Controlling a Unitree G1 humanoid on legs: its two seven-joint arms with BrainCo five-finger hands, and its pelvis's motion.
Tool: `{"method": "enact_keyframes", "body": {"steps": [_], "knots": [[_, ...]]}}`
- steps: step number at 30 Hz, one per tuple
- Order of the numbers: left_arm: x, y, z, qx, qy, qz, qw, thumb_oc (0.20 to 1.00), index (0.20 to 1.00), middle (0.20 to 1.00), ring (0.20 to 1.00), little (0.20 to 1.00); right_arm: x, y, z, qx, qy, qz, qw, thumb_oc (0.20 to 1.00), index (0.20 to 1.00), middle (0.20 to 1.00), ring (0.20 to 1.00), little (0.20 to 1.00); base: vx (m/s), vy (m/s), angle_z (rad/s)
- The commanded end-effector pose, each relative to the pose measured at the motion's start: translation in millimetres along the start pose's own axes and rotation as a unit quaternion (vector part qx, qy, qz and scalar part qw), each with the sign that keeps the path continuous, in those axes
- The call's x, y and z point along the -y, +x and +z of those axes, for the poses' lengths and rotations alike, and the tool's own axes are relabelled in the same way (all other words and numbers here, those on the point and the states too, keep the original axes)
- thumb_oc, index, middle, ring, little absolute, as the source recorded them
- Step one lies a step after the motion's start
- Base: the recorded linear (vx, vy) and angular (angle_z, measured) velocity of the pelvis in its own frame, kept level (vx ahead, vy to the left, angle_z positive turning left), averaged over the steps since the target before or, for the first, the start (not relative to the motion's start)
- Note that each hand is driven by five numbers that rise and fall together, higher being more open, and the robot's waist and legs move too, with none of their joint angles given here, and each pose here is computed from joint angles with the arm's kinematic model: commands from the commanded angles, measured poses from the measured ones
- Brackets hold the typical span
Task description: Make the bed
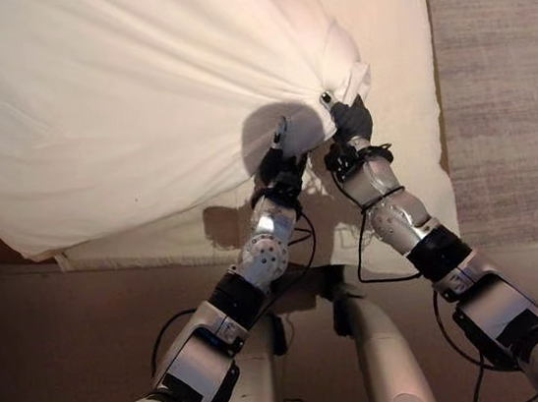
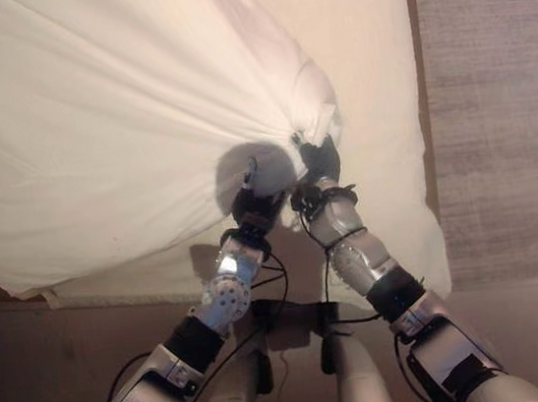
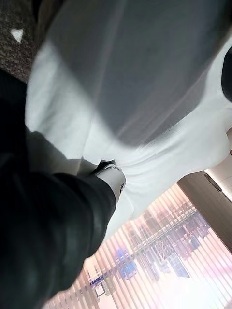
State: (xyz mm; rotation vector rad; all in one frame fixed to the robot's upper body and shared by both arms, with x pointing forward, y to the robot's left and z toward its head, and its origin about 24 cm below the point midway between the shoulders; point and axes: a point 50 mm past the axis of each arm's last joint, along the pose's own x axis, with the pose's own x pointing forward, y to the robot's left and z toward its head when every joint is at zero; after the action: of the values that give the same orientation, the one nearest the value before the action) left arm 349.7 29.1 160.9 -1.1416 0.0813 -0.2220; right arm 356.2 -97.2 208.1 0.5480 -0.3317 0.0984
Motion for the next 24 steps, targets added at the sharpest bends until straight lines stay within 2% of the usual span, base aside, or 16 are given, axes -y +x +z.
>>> {"method": "enact_keyframes", "body": {"steps": [1, 13, 24], "knots": [[2.3, 9.1, 18.0, 0.074, -0.012, 0.019, 0.997, 1.0, 1.0, 1.0, 1.0, 1.0, 24.7, -8.7, 37.1, 0.111, 0.029, -0.033, 0.993, 0.2, 0.2, 0.2, 0.2, 0.2, 0.0, -0.038, -0.02], [-8.7, 9.8, 48.5, 0.149, -0.058, 0.057, 0.985, 1.0, 1.0, 1.0, 1.0, 1.0, 40.4, -14.1, 28.6, 0.11, 0.038, -0.08, 0.99, 0.2, 0.2, 0.2, 0.2, 0.2, 0.0, -0.011, 0.0], [-38.6, -3.8, 93.9, 0.268, -0.075, 0.135, 0.951, 1.0, 1.0, 1.0, 1.0, 1.0, 57.5, -24.3, 20.1, 0.119, 0.064, -0.145, 0.98, 0.2, 0.2, 0.2, 0.2, 0.2, 0.0, 0.0, 0.0]]}}
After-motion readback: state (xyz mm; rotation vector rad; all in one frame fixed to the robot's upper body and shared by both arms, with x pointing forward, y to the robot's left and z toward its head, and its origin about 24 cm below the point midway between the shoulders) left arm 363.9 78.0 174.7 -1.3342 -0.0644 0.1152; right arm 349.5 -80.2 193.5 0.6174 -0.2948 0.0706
